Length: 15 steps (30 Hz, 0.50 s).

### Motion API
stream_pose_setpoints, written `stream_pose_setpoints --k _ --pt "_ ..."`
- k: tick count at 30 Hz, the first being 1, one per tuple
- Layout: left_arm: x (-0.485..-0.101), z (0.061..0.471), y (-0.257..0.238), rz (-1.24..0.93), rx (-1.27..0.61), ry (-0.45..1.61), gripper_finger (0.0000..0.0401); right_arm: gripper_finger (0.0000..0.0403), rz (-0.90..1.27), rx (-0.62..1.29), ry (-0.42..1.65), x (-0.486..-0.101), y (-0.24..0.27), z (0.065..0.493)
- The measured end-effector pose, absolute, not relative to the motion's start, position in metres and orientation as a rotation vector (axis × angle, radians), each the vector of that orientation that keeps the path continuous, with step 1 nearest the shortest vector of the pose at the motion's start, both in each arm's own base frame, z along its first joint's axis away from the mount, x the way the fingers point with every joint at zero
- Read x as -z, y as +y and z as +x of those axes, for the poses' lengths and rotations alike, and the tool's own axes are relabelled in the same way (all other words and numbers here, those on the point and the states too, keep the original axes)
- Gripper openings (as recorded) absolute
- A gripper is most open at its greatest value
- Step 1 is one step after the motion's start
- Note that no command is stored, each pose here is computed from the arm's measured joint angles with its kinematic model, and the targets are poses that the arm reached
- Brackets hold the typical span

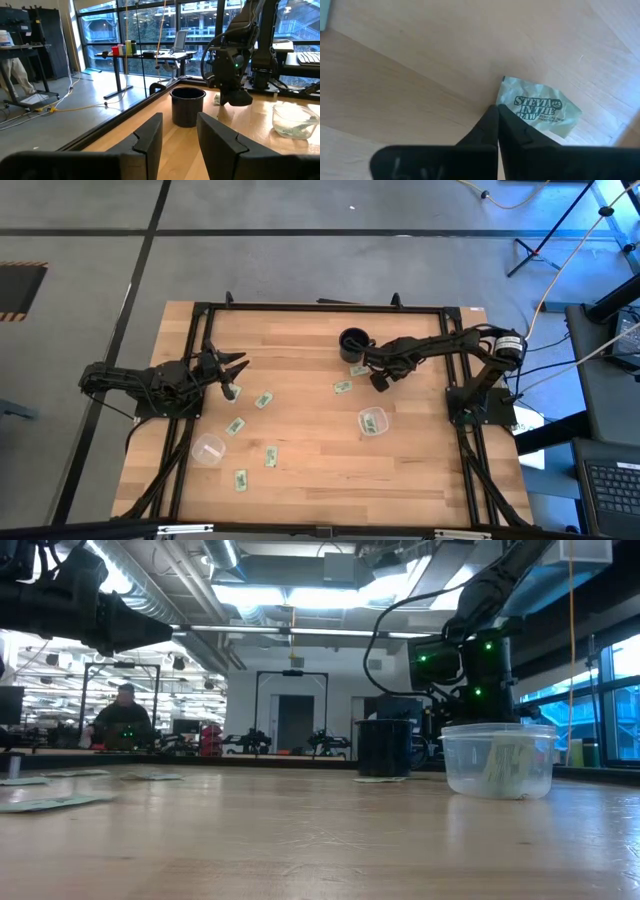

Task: Pick and place Stevia / Truvia into bins
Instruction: Put the stevia packet into the right transparent container

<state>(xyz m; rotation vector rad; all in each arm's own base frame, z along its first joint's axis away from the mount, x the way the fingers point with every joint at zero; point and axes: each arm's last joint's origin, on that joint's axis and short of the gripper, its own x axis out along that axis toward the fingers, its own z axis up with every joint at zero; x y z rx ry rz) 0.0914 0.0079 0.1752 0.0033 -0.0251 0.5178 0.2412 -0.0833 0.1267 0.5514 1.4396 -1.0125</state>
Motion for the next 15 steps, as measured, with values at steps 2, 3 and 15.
stream_pose_setpoints --k 2,3,15 --pt "-0.175 0.091 0.008 0.003 -0.518 -0.025 0.0116 0.0002 0.557 1.006 1.417 -0.131 -0.081 0.24" --pt "-0.175 0.091 0.008 0.003 -0.517 -0.025 0.0116 0.0001 0.559 1.002 1.405 -0.134 -0.08 0.24" --pt "-0.175 0.091 0.008 0.003 -0.522 -0.025 0.0116 0.0 0.558 0.932 1.202 -0.181 -0.066 0.233"
